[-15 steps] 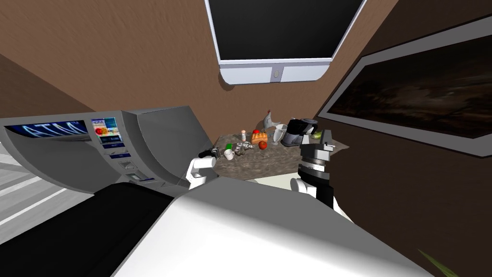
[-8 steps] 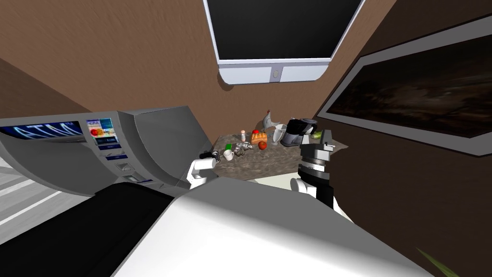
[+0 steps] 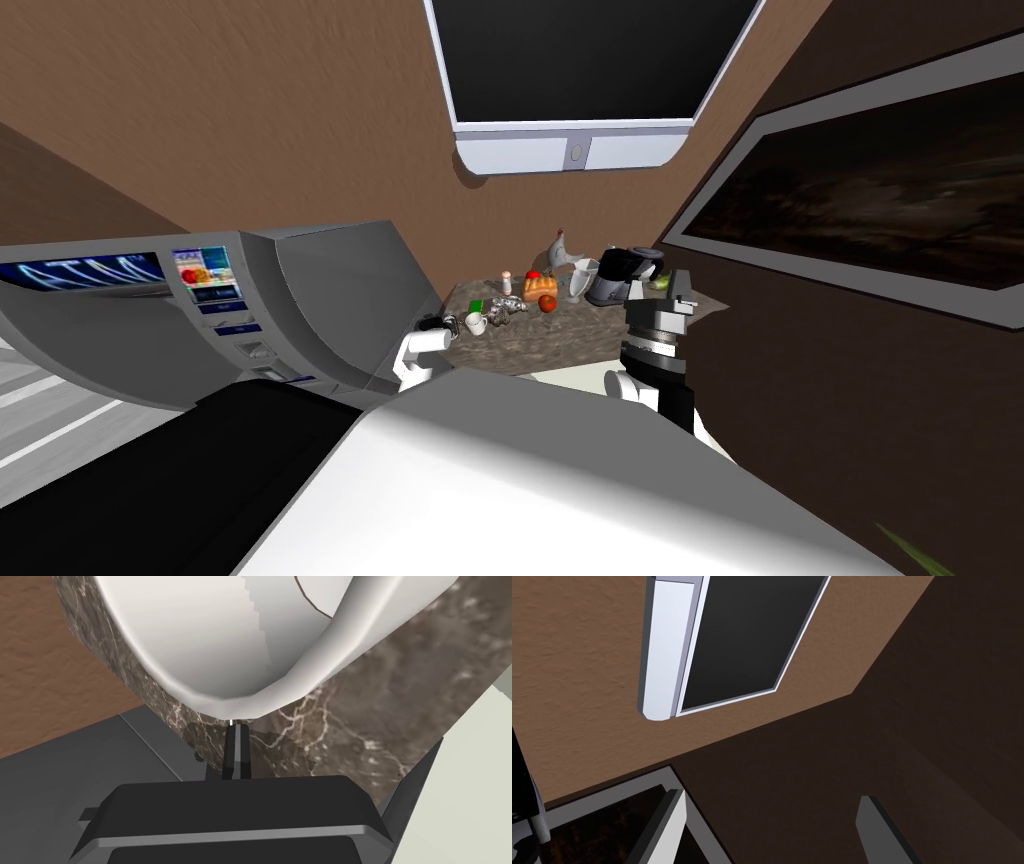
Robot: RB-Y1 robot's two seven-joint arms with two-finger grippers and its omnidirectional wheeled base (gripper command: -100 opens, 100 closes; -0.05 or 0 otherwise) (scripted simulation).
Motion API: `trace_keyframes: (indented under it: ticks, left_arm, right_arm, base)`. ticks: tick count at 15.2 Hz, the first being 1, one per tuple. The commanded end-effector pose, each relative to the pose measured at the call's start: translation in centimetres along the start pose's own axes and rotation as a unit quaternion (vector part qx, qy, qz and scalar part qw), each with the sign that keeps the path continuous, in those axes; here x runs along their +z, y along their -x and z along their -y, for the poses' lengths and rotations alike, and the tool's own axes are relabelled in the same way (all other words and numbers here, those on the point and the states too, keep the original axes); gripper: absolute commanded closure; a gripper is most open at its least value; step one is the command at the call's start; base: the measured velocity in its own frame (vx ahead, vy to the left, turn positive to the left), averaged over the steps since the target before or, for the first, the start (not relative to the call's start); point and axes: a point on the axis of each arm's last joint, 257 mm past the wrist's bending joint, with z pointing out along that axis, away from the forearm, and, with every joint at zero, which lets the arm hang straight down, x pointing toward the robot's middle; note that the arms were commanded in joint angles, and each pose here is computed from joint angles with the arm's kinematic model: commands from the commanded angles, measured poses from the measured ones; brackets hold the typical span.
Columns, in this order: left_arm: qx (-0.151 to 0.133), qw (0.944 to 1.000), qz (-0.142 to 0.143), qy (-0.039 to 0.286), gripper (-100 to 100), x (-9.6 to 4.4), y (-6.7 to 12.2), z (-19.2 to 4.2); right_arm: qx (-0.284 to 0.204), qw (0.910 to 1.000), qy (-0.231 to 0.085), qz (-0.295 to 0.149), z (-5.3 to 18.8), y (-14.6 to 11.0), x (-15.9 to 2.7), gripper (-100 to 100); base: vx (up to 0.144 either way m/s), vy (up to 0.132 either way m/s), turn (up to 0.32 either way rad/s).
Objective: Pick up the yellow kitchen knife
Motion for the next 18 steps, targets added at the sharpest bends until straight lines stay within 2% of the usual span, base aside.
trace_keyframes:
  ticks: [1,2,3,5,7,8,18]
  left_arm:
    - [0.000,1.0000,0.000,0.000,100,0.0,0.0,0.0]
    - [0.000,1.0000,0.000,-0.001,100,0.0,0.0,0.1]
    - [0.000,1.0000,0.000,-0.002,100,-0.8,0.1,0.5]
    - [0.000,1.0000,0.001,-0.002,100,-1.3,0.2,0.6]
    - [0.000,1.0000,0.001,-0.002,100,-1.1,0.1,0.7]
    - [-0.004,0.9998,0.017,-0.009,-100,-1.3,1.3,2.1]
    - [-0.040,0.9949,0.092,0.008,-100,-2.1,7.2,4.3]
  right_arm:
    - [0.000,1.0000,0.000,0.000,0.0,0.0,0.0,0]
    - [0.000,1.0000,0.000,0.000,0.0,0.0,0.0,0]
    - [0.000,1.0000,0.000,0.000,0.0,0.0,0.0,0]
    - [0.000,1.0000,0.000,0.000,0.0,0.0,0.0,0]
    - [0.000,1.0000,0.000,0.000,0.0,0.0,0.0,0]
    - [0.000,1.0000,0.000,0.000,0.0,0.0,0.0,0]
    - [0.000,1.0000,0.000,0.000,0.0,0.0,0.0,0]
  base:
    - [0.000,0.000,0.000]
    - [0.000,0.000,0.000]
    - [-0.017,-0.007,-0.016]
    - [-0.035,-0.016,-0.014]
    - [-0.030,-0.016,-0.002]
    - [-0.041,0.023,-0.136]
    - [-0.064,0.097,-0.218]
